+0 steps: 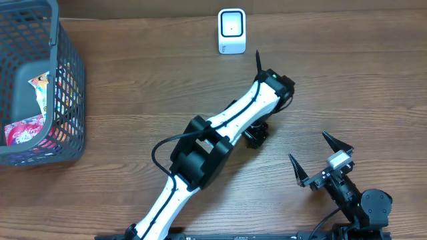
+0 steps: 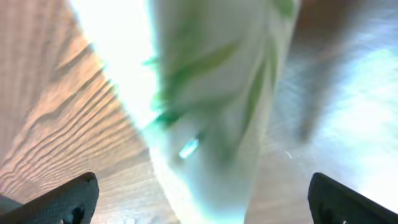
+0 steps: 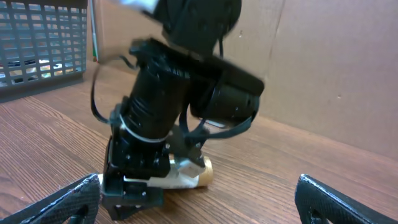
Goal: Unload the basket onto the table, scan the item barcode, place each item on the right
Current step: 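Carry the tube to the scanner and set it down in front, then return left gripper to basket and grasp the yellow snack bag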
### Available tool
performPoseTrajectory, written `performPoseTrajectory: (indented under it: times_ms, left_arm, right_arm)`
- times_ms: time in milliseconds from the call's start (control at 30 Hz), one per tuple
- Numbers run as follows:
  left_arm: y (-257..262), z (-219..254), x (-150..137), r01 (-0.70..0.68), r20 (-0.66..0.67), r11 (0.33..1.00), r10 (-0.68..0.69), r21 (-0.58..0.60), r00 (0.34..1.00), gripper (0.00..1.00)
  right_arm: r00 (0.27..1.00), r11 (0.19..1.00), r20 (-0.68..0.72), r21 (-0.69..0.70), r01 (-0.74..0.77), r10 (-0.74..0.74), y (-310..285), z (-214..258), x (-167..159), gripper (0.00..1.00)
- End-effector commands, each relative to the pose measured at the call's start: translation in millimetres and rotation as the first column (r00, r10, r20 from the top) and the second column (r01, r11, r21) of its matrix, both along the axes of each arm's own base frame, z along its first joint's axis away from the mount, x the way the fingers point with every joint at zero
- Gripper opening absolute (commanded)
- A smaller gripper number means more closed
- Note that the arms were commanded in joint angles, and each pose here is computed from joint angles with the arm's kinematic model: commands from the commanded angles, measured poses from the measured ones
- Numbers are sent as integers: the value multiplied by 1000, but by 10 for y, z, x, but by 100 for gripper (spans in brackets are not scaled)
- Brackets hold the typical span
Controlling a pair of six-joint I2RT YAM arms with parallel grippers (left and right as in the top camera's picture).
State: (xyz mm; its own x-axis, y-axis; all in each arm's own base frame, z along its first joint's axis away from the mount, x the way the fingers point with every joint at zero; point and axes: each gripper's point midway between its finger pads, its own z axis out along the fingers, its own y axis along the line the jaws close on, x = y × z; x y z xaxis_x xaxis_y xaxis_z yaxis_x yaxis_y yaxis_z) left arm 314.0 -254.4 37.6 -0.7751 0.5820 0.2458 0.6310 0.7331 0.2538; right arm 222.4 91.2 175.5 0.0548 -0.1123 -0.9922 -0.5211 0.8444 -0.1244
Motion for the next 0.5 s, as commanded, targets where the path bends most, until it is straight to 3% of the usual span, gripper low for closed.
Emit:
performPoseTrajectory:
  times_ms: [0,100,267,367,467]
  left_arm:
    - [-79,885,130,-8,199,987,40,-158,979,100]
    - [-87,1547,241,9,334,951,99,-309,937,100]
    - [412,2733,612,2,527,840,339,-543,779,100]
    - [1148,3331,747,-79,560,759,542,-646,626,100]
    - [2145,3708,731,-215,524,641,743,-737,417,100]
  right_arm:
    - [1000,1000,-10,7,2,-2,-2,-39,6,100]
    - [1000,1000,-10,7,2,-2,-2,-39,6,100]
    - [1000,1000,-10,7,2,-2,-2,-39,6,100]
    - [1000,1000,-10,7,2,-2,-2,-39,6,100]
    - [1000,1000,-10,7,2,-2,-2,-39,6,100]
